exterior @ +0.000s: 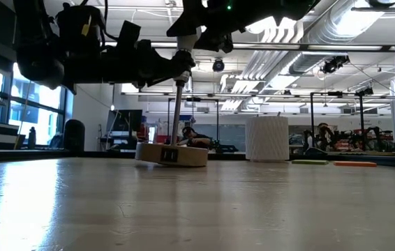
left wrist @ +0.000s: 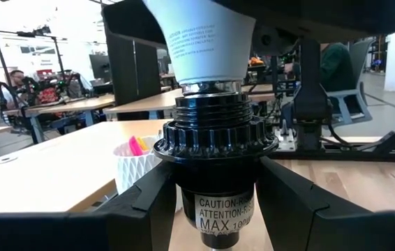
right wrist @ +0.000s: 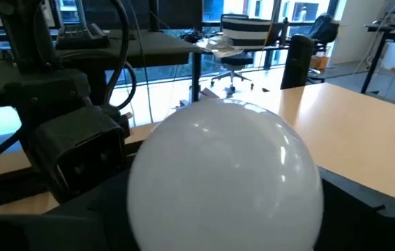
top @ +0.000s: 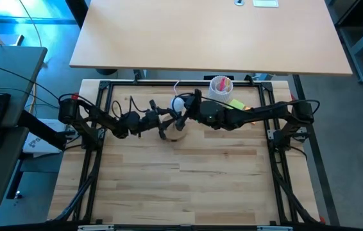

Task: Screw lightbulb
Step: Insert the light bulb into the lamp

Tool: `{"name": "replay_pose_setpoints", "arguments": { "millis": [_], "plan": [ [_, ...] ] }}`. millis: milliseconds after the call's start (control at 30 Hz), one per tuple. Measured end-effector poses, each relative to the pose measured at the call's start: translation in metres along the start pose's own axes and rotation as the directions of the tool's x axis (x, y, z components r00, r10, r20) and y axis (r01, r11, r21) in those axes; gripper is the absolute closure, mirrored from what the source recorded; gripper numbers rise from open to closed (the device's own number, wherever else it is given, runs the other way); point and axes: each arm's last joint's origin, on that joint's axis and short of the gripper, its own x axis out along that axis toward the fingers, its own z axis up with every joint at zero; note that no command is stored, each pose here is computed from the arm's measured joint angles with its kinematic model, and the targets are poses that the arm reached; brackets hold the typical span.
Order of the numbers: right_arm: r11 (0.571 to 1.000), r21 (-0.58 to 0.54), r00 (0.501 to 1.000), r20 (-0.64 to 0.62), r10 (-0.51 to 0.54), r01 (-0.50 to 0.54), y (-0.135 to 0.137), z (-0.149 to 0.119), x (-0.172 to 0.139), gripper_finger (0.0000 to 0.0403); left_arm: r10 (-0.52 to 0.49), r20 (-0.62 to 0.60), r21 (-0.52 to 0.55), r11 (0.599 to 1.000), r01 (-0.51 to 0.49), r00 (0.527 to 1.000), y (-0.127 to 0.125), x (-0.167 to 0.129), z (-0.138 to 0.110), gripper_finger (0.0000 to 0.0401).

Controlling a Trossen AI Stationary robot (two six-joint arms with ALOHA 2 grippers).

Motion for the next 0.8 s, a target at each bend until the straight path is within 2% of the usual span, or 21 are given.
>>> {"name": "replay_pose_setpoints", "arguments": {
  "millis": [267,400,800],
  "plan": [
    [1.0,0.006,1.0,0.001,0.013,-0.013,-0.0033,0.0002,0.0017,0.0103,-0.007,-0.002,0.0,1.0,0.007,1.0,-0.0002,0.0001,-0.0003,0.0242],
    [0.998,0.005,0.998,0.006,0.065,-0.065,-0.0037,0.0009,0.0025,0.0102,-0.008,-0.003,0.001,1.0,0.008,1.0,-0.0002,0.0001,-0.0004,0.0242],
    [0.999,-0.016,0.998,0.043,0.04,-0.04,-0.0065,0.0047,0.0033,0.0053,-0.009,-0.004,0.009,1.0,0.009,1.0,-0.0003,0.0001,-0.0004,0.0242]
  ]
}}
